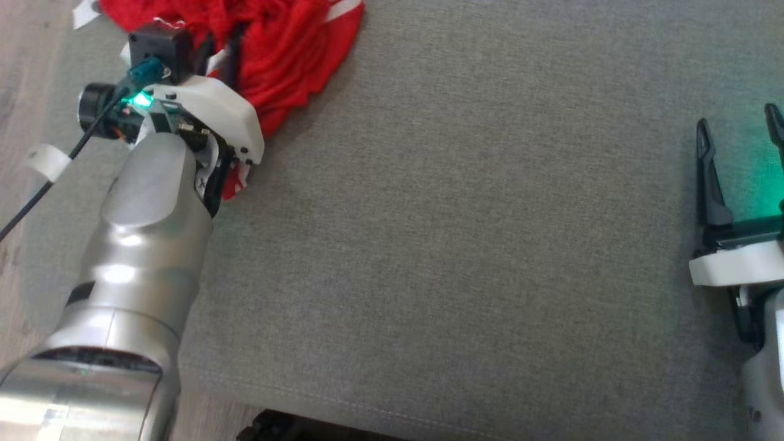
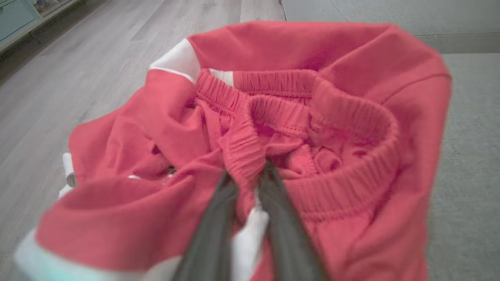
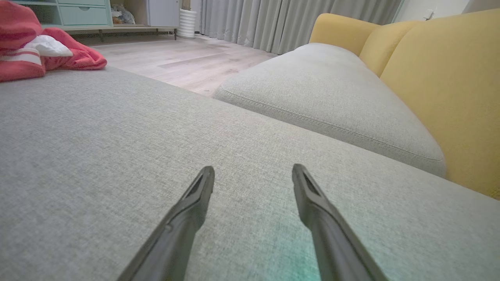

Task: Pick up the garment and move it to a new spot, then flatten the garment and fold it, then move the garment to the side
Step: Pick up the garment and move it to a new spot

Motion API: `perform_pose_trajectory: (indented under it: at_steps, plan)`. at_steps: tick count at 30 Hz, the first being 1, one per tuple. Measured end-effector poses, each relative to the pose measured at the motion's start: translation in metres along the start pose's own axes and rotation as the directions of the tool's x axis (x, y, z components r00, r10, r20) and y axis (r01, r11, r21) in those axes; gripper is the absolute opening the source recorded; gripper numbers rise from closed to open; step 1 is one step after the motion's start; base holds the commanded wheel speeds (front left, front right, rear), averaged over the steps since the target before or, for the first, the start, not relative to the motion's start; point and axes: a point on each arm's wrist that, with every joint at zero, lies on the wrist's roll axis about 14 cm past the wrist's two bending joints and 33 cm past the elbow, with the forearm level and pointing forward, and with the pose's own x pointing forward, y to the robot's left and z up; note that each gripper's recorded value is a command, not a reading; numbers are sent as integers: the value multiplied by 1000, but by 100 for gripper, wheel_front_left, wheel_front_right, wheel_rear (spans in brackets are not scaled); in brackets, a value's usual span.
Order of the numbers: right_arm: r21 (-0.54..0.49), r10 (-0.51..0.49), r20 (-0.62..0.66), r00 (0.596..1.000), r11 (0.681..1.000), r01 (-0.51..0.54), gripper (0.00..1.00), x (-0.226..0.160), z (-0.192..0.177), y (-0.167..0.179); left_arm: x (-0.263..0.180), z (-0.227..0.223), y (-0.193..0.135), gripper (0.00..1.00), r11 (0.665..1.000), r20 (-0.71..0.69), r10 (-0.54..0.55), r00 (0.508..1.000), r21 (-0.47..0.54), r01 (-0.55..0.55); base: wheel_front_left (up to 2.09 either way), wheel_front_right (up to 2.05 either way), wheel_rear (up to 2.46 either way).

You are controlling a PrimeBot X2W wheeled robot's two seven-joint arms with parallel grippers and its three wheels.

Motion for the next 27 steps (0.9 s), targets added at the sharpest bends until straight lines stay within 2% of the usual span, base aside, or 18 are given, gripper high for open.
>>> perform_pose_trajectory:
  at_steps: [4,10,11,16,22,27]
  plan:
    - [-2,-12,9,1000,1000,12,100,0,3,-4,5,20,-4,0,1000,90,-14,996,21,12,0,0,0]
    - [30,-34,44,998,999,33,100,-11,27,2,-14,106,-9,0,993,329,-52,943,121,13,0,0,0]
    - [42,-44,65,997,998,41,100,-19,40,5,-27,146,-21,0,986,421,-91,903,164,23,0,0,0]
    - [69,-90,84,992,994,84,100,-49,58,4,-71,235,-61,0,967,614,-200,764,249,53,0,0,0]
    - [81,-204,113,972,977,196,100,-91,77,-24,-128,318,-147,0,920,744,-384,547,357,161,0,0,0]
    - [102,-309,110,945,949,299,100,-136,80,-47,-184,353,-236,0,836,767,-538,351,433,337,0,0,0]
